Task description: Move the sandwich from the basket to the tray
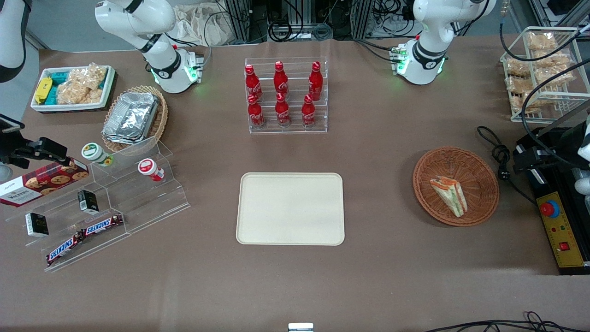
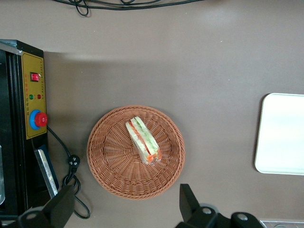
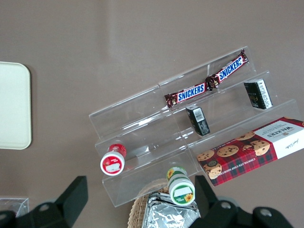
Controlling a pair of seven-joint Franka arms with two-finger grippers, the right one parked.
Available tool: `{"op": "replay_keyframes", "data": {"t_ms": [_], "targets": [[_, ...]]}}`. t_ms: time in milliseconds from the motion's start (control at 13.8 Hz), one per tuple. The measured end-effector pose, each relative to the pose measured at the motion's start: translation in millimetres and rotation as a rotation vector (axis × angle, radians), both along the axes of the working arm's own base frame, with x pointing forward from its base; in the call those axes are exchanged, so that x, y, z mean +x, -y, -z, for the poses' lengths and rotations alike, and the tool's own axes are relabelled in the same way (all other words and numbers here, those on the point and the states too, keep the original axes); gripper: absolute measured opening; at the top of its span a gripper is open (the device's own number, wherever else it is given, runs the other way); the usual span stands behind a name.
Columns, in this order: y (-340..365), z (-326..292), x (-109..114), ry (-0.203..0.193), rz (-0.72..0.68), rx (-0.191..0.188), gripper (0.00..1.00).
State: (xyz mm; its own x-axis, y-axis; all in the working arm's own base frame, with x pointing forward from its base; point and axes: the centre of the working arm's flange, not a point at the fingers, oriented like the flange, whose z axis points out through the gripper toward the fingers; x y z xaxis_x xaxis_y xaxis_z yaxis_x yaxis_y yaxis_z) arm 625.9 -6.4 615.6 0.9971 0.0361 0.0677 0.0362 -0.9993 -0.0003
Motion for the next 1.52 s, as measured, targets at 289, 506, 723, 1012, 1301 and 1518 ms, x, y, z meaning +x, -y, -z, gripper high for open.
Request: {"op": "replay_keyframes", "data": {"t_ms": [289,506,723,1012,1301,1518], "targets": [[0,0,0,0.0,0.003,0.001,0.99],[0,2,-1,-0.01,0.002,0.003,1.0],[-3,19,-3,-0.058,-0.002,0.007,0.99],[-10,96,-3,-0.157,-0.014,0.008,0.99],[-17,198,-10,-0.179,-0.126,0.007,0.99],[-15,251,-19,-0.187,-0.222,0.006,0.99]]}}
